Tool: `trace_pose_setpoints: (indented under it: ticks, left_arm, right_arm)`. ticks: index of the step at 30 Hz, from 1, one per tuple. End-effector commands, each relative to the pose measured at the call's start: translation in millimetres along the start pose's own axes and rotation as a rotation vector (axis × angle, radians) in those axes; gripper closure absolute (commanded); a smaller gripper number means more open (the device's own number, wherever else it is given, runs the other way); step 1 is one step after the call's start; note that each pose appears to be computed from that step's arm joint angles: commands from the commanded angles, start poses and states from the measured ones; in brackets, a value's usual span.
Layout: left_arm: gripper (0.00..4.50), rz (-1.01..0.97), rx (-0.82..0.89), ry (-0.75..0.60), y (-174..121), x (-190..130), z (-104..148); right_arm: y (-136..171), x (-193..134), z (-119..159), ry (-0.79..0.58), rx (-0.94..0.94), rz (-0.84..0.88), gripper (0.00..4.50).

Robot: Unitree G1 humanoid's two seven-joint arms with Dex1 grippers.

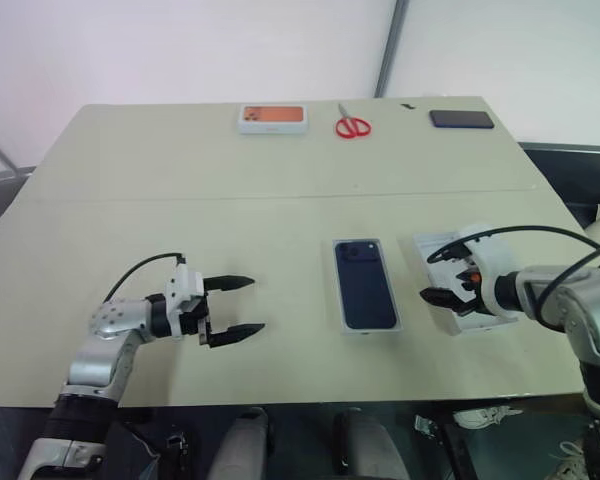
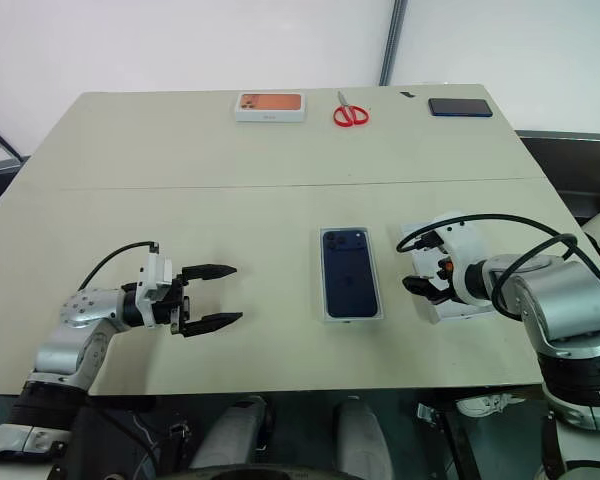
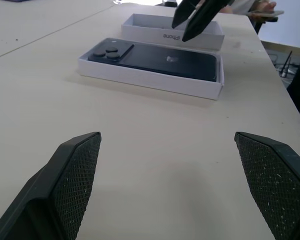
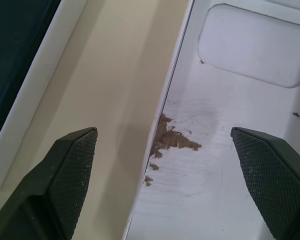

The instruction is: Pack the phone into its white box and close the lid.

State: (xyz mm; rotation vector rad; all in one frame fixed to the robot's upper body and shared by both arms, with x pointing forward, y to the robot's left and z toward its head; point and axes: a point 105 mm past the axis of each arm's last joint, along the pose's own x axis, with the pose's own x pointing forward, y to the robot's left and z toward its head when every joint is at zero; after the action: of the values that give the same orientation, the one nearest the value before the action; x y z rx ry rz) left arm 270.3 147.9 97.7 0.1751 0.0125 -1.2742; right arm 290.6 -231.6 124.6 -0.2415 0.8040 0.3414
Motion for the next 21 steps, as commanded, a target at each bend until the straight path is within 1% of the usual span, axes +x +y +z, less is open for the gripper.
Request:
trace_pose_setpoints:
  ticks: [1,9,10,12,18,19,21]
  left_arm:
    - [0.00,-0.018,0.041,-0.018,-2.0,2.5,8.7]
    - [0.00,-0.043,0.059,-0.014,-5.5,4.9,9.3]
    - [0.00,-0.042,0.059,-0.015,-5.7,5.3,9.4]
    - [0.00,-0.041,0.058,-0.017,-5.7,6.3,9.4]
    - [0.00,-0.039,0.057,-0.023,-5.8,9.2,10.7]
    - [0.00,-0.039,0.058,-0.023,-5.7,9.5,11.1]
    - [0.00,-0.036,0.060,-0.024,-5.2,9.9,11.6]
  right_arm:
    - [3.2,-0.7,9.0,-0.021,-0.002,0.013,0.02]
    - [4.9,4.7,6.7,-0.004,-0.001,0.021,0.02]
    - [4.3,5.3,5.2,0.001,0.000,0.019,0.26]
    - [4.3,6.7,1.8,0.011,-0.003,0.020,0.90]
    - [1.9,10.9,-5.4,0.027,-0.003,0.000,3.97]
    - [1.0,11.2,-5.5,0.028,-0.006,-0.006,4.40]
    - [0.9,12.7,-6.4,0.029,-0.007,-0.010,4.46]
